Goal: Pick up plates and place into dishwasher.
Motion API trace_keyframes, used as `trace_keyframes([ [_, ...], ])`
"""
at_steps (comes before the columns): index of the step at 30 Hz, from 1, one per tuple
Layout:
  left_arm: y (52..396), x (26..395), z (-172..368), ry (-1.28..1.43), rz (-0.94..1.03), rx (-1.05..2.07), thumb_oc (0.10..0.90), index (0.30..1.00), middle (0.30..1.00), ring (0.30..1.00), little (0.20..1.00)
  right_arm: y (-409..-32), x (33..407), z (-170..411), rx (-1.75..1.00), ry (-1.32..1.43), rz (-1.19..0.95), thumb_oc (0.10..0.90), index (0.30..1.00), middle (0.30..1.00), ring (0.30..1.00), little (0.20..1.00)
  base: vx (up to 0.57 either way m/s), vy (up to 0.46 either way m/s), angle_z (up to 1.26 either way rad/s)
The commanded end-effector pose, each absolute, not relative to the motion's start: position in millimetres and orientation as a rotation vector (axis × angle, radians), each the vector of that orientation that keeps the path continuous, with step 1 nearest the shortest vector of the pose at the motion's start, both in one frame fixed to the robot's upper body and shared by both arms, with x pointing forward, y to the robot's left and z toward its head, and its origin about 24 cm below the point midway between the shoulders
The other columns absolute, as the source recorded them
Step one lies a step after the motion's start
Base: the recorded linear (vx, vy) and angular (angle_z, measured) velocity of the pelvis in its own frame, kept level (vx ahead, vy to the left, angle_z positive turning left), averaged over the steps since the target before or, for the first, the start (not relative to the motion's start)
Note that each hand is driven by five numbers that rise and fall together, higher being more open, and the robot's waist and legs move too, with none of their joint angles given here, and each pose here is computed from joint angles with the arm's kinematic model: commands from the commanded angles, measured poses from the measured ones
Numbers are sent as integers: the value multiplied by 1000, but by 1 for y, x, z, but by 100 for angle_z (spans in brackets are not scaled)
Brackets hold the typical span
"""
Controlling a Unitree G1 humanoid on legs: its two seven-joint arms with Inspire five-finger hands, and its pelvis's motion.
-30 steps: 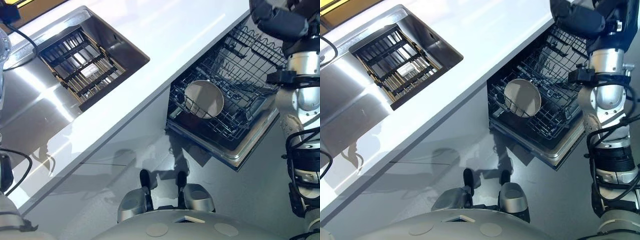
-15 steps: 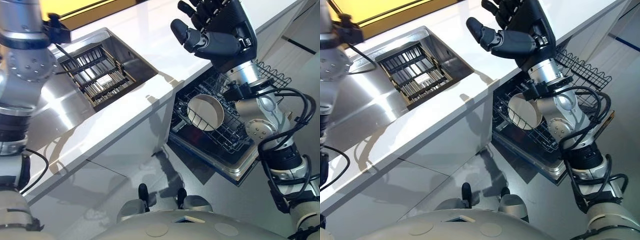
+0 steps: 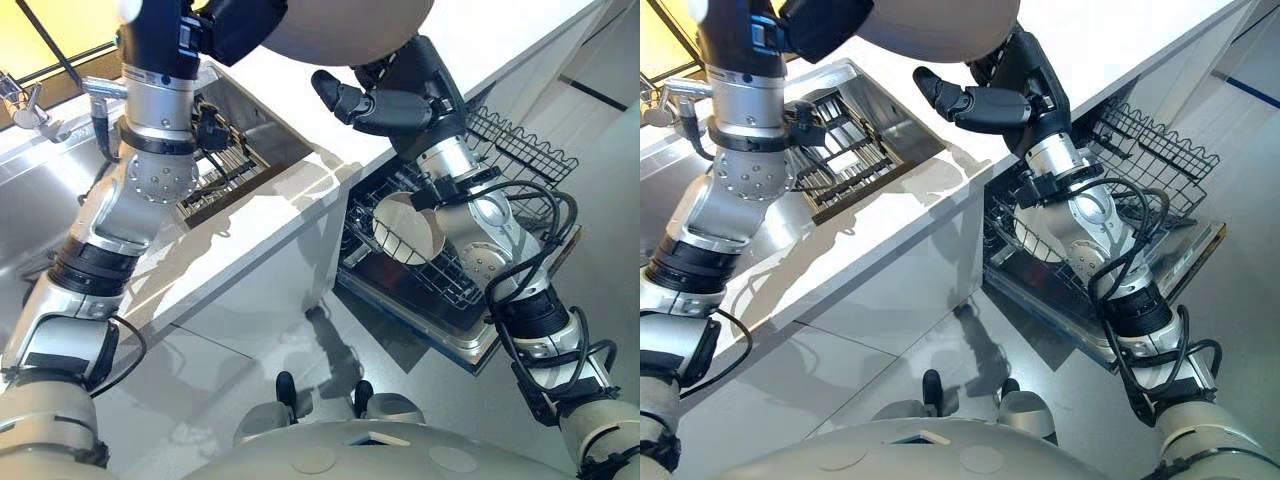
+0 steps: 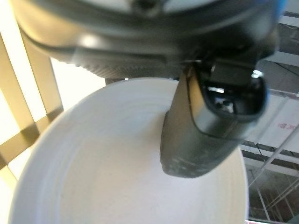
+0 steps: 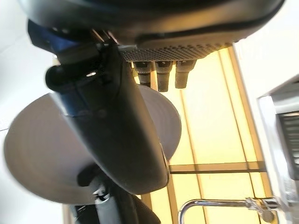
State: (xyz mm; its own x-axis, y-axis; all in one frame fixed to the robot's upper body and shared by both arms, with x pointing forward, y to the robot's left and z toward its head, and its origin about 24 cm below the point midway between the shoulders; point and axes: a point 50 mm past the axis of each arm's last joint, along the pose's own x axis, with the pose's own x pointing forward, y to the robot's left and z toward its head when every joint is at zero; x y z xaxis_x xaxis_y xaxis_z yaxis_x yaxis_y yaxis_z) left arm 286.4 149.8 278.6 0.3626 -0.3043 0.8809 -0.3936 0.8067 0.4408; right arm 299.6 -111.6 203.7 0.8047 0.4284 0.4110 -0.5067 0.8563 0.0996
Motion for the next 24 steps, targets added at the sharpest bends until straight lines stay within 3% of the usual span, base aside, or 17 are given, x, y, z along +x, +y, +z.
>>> trace_keyframes([
  [1, 153, 287, 288, -1259, 85, 602, 100, 300, 300, 300, 200, -91, 297, 253, 218, -603, 575, 800, 900, 900, 900, 900, 0, 0, 0],
  [14, 141, 294, 273, -1156, -10, 577, 100, 300, 300, 300, 200, -85, 299, 247, 274, -589, 596, 800, 900, 900, 900, 900, -1, 2, 3],
  [24, 180, 318, 241, -903, 119, 698, 100, 300, 300, 300, 200, -96, 301, 247, 399, -573, 607, 800, 900, 900, 900, 900, 0, 0, 0],
])
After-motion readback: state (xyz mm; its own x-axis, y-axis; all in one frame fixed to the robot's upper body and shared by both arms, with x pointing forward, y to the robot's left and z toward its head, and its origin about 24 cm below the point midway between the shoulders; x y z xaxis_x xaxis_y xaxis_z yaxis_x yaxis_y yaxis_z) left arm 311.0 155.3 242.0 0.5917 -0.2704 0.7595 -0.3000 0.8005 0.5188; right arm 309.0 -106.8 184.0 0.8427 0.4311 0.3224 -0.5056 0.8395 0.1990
